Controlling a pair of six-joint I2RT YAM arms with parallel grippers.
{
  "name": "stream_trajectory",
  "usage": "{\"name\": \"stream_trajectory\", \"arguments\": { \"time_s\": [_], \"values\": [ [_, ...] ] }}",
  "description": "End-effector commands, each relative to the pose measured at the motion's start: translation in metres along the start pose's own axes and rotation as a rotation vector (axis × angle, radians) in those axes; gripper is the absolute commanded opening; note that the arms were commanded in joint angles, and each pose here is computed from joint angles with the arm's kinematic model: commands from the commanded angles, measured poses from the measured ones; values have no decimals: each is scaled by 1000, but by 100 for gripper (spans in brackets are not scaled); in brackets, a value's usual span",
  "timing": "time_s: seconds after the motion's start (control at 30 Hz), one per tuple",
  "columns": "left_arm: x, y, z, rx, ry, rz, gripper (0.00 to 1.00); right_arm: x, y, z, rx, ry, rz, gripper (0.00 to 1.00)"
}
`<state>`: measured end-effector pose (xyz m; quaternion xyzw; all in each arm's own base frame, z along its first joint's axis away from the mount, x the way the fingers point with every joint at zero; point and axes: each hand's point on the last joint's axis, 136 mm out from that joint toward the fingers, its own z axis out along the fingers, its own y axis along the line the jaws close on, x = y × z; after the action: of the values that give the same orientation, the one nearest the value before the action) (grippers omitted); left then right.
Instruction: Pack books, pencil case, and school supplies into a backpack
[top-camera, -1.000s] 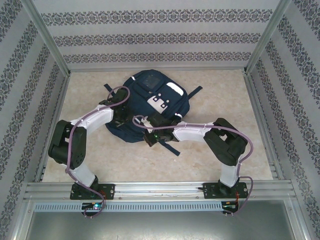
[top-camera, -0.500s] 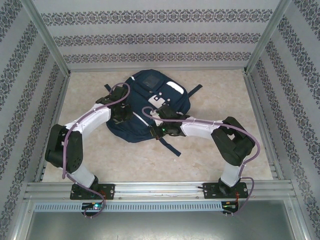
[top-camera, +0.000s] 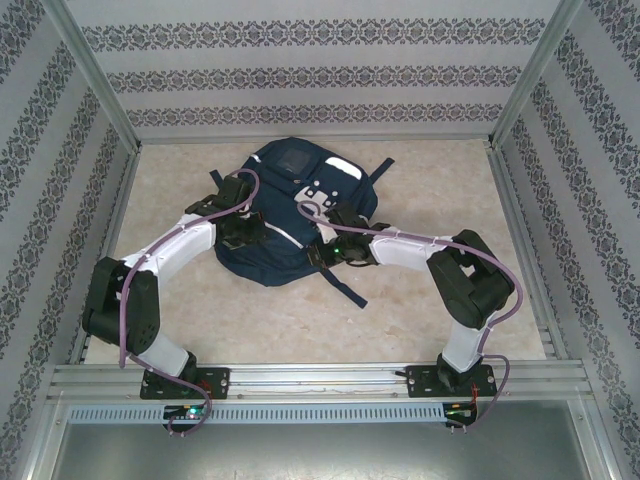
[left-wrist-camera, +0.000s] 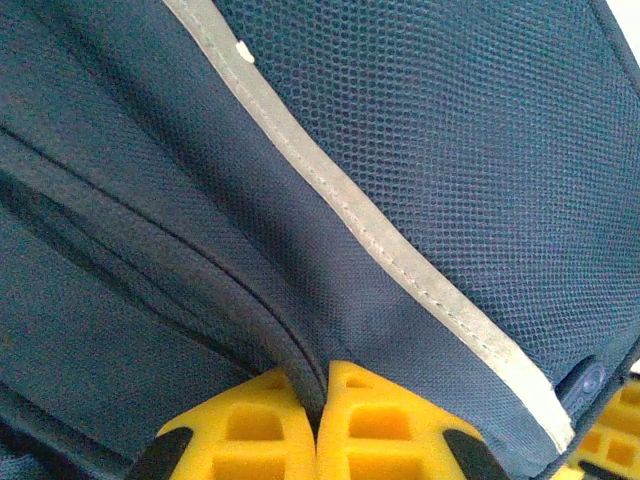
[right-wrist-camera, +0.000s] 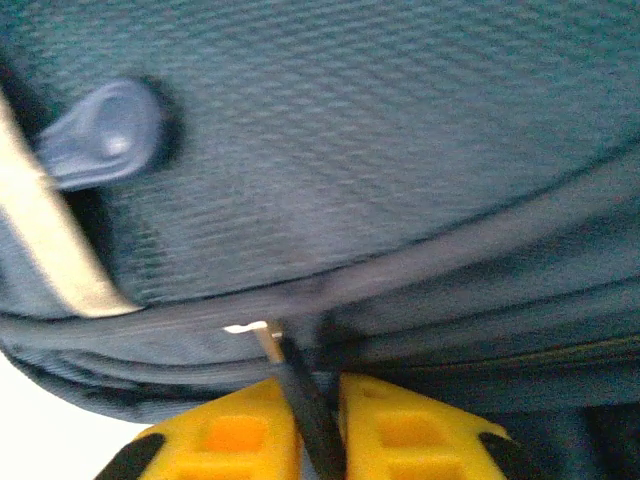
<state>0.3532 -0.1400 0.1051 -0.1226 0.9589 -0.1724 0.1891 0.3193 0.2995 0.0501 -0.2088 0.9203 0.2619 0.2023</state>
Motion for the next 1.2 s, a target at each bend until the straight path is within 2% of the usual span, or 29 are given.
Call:
{"name": "stream_trajectory", "arguments": {
  "time_s": [0.0, 0.13, 0.2, 0.33, 0.37, 0.4, 0.43, 0.5, 0.6, 0.67, 0.7, 0.77, 0.8, 0.83, 0.97, 1.07, 1.17],
  "values": [
    [21, 7, -15, 6, 76, 72, 0, -8, -46, -11, 131, -44, 115, 20],
    [19, 2, -20, 35, 65, 71, 0, -15, -47, -26, 108, -70, 171, 25],
    [14, -5, -30, 60, 49, 78, 6, -20, -41, -36, 58, -97, 191, 29],
    [-6, -18, -64, 106, -84, 78, 8, -38, -40, -72, 29, -171, 219, 35],
    [-13, -21, -75, 116, -131, 75, 13, -42, -43, -83, 26, -197, 234, 36],
    [-19, -22, -86, 124, -171, 76, 25, -45, -46, -93, 25, -224, 243, 38],
    [-26, -25, -100, 129, -216, 84, 40, -49, -51, -106, 31, -260, 253, 41],
    [-36, -23, -126, 107, -301, 115, 54, -58, -61, -132, 60, -346, 254, 54],
    [-43, -7, -159, 17, -426, 172, 61, -69, -77, -181, 176, -488, 199, 77],
    [-48, 14, -176, -80, -534, 191, 63, -70, -88, -215, 306, -579, 153, 81],
    [-50, 23, -183, -124, -580, 201, 69, -70, -93, -228, 358, -619, 138, 81],
    [-53, 42, -192, -219, -676, 243, 71, -67, -103, -253, 472, -700, 80, 83],
    [-53, 50, -194, -258, -712, 268, 84, -64, -107, -260, 519, -728, 54, 97],
    [-54, 60, -195, -307, -757, 273, 99, -59, -114, -268, 578, -758, 29, 98],
    [-54, 89, -173, -435, -875, 374, 100, -18, -158, -283, 835, -786, 96, 98],
    [-56, 109, -136, -431, -917, 402, 99, 12, -180, -268, 860, -771, 95, 98],
    [-57, 135, -101, -340, -905, 346, 99, 36, -187, -243, 812, -743, 41, 98]
  ]
}}
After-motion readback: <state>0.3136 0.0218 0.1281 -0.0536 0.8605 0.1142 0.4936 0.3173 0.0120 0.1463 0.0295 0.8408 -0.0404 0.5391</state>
